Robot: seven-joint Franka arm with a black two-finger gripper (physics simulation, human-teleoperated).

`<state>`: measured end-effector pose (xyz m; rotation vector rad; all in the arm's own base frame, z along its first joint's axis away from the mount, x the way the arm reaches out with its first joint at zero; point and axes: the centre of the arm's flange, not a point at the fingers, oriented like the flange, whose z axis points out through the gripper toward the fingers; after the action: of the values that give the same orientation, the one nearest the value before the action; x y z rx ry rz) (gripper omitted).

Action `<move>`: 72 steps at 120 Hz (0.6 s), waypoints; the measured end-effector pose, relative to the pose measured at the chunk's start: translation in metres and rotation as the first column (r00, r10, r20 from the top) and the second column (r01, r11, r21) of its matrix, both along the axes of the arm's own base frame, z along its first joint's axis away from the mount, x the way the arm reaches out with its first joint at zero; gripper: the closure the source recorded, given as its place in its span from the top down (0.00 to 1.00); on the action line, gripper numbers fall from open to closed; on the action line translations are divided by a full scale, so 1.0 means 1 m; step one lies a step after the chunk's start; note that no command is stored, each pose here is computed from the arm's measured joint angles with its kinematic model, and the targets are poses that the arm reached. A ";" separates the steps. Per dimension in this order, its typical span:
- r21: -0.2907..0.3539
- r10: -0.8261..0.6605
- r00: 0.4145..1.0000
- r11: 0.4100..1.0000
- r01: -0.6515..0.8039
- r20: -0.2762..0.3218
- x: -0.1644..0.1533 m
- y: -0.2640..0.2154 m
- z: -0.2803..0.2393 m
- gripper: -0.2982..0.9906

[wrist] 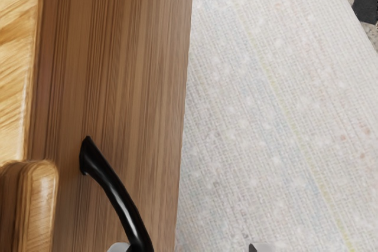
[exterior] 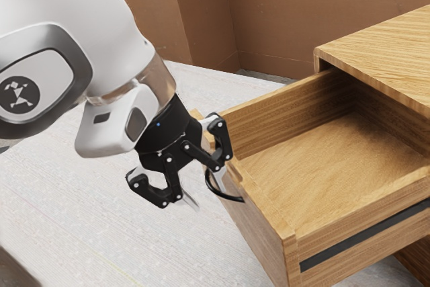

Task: Pull the drawer handle with one arm to open the drawer

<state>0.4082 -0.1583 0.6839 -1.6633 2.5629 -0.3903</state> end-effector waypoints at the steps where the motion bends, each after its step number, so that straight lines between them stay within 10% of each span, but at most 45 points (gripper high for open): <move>1: 0.000 0.001 1.000 1.000 -0.001 0.000 -0.001 0.000 0.000 0.42; 44: -0.011 0.025 0.999 1.000 -0.025 0.024 -0.033 0.006 0.009 0.30; 61: -0.099 -0.023 0.929 0.993 0.064 0.368 -0.115 -0.006 0.188 0.55; 72: -0.192 0.123 0.920 0.980 -0.053 0.373 -0.120 0.042 0.225 0.63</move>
<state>0.2885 -0.1160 0.9089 -1.5577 2.2117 -0.8668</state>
